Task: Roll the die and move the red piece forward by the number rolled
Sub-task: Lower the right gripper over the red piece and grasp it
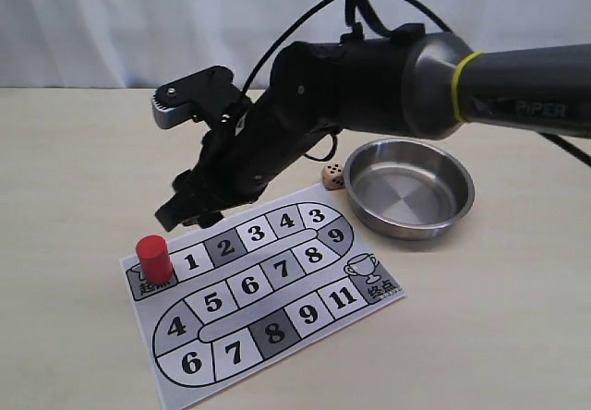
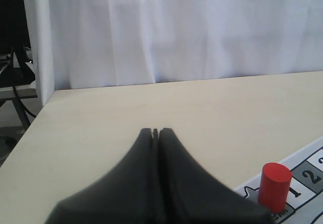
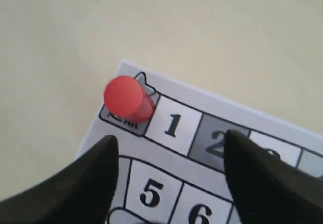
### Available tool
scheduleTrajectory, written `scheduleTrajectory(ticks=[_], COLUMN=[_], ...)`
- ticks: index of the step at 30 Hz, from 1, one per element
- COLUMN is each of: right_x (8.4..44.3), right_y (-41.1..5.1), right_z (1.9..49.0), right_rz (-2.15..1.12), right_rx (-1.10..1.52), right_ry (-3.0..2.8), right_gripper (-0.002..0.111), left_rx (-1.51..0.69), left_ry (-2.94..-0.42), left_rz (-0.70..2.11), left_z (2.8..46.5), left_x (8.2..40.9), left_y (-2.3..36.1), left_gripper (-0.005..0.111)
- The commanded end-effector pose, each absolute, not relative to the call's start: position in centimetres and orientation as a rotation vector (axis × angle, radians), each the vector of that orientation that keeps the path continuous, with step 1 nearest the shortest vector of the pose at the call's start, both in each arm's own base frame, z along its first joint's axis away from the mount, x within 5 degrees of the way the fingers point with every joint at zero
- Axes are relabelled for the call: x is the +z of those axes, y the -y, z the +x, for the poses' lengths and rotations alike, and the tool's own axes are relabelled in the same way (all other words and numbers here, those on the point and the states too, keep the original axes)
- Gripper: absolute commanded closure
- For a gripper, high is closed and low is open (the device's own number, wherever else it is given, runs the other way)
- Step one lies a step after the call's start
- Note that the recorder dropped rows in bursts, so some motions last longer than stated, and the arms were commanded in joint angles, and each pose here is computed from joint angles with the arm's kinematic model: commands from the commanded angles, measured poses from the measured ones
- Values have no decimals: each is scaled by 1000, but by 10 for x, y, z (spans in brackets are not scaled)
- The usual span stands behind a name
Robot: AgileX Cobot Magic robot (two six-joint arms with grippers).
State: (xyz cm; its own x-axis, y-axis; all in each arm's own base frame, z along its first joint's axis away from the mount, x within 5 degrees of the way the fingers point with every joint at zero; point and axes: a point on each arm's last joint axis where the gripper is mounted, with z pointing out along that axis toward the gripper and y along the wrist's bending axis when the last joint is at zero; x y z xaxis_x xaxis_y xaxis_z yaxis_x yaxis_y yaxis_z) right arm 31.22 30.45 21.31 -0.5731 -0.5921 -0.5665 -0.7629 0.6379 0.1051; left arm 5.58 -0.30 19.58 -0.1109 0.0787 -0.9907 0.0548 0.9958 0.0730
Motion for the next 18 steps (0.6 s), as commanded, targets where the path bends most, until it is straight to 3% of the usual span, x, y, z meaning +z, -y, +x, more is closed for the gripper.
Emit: scheduleTrajectory(ticks=[1,18], right_x=[198,157], right_y=[-326,-362], right_z=[307,320], right_rz=[-1090,-1058], right_rx=[472,481], right_ry=[-2307,-2237], right_gripper=[42,42], left_rx=[13,13], left_ry=[-1677,-1677], left_rz=[98,98], left_z=[56,56], left_x=[195,195], left_y=[3,3], left_gripper=[107,107])
